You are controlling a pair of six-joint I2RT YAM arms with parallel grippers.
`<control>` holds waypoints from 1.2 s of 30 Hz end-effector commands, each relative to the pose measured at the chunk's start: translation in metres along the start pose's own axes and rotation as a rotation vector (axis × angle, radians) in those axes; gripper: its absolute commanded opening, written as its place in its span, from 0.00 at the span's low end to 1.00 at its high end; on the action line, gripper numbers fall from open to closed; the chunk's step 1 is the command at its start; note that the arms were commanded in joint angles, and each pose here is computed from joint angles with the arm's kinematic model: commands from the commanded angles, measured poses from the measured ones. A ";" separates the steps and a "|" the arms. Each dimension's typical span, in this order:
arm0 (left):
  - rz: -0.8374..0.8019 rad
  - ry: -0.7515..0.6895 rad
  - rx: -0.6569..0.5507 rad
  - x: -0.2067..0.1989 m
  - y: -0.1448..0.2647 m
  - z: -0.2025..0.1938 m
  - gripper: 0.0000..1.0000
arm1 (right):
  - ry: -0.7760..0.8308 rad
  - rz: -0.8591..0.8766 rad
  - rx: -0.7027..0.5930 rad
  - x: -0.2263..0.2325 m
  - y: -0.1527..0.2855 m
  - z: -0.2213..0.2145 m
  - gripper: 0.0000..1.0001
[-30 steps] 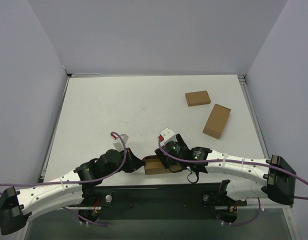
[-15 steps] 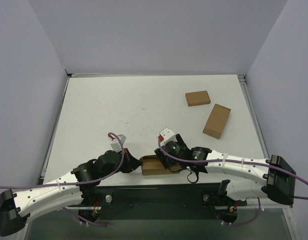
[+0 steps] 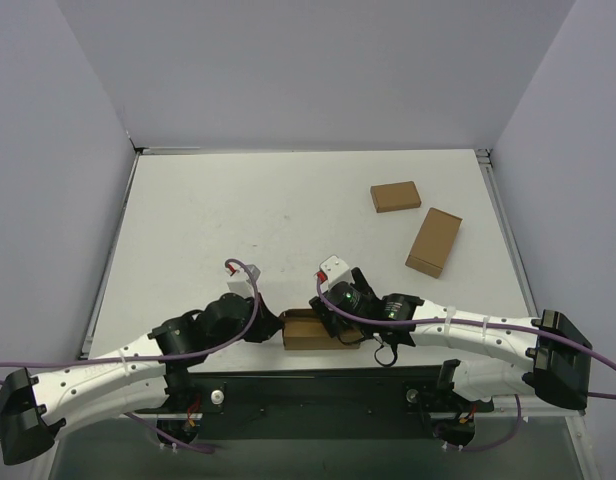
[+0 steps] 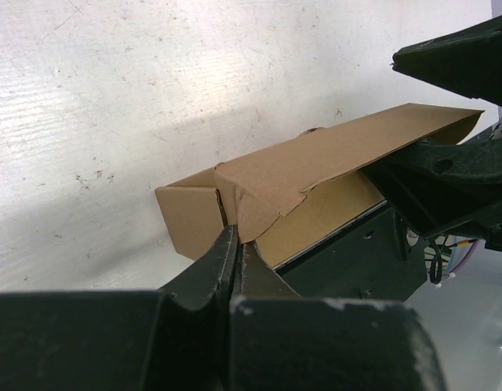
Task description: Fold the paper box
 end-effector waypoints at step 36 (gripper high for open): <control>0.271 -0.282 0.099 0.004 0.001 -0.011 0.00 | -0.358 -0.114 0.013 -0.033 0.081 -0.007 0.81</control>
Point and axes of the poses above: each gripper's point midway between its finger pads, its own y axis back along the fingers, its own x axis along the line the jaws close on, z = x × y, the point moved 7 cm from there along y, back along the fingers
